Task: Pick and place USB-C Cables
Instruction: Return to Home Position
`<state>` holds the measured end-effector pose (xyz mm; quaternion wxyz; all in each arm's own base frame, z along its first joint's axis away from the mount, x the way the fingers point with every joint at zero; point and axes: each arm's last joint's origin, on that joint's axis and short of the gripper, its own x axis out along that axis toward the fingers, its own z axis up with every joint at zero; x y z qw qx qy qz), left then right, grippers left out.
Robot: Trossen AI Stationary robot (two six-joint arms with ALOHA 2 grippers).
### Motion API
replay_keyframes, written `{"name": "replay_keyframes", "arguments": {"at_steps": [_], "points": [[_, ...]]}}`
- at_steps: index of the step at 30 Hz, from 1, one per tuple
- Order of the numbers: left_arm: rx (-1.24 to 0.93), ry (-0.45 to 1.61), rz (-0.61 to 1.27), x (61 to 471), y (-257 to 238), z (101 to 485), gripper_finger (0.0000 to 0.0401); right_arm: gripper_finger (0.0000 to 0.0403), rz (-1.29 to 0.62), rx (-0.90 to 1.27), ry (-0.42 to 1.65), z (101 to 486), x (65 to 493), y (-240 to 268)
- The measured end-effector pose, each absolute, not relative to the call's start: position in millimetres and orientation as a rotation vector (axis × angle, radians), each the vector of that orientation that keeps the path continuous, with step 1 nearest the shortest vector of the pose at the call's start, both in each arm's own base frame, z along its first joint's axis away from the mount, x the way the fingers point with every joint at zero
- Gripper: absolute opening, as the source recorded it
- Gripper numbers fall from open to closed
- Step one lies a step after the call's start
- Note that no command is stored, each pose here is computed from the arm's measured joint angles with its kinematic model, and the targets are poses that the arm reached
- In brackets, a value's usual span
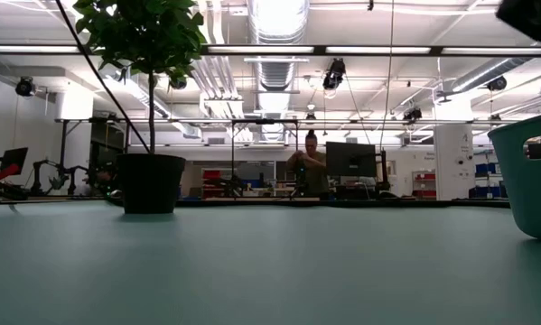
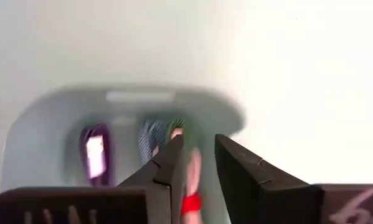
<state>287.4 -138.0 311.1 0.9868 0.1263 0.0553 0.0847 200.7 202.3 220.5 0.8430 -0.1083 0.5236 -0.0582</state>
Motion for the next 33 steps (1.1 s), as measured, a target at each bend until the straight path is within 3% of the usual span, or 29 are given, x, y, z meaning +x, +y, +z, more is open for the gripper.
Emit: {"name": "replay_keyframes", "arguments": {"at_steps": [9, 17, 33], "points": [[0.280, 0.162, 0.169, 277, -132, 316, 0.0201, 0.0053, -0.099, -0.389, 0.748, 248, 206, 191], [0.340, 0.278, 0.156, 261, -124, 313, 0.0190, 0.0035, -0.027, -0.419, 0.554, 253, 214, 159], [0.266, 0.186, 0.108, 213, -82, 287, 0.0028, 0.0034, -0.036, -0.370, 0.267, 238, 205, 77]]}}
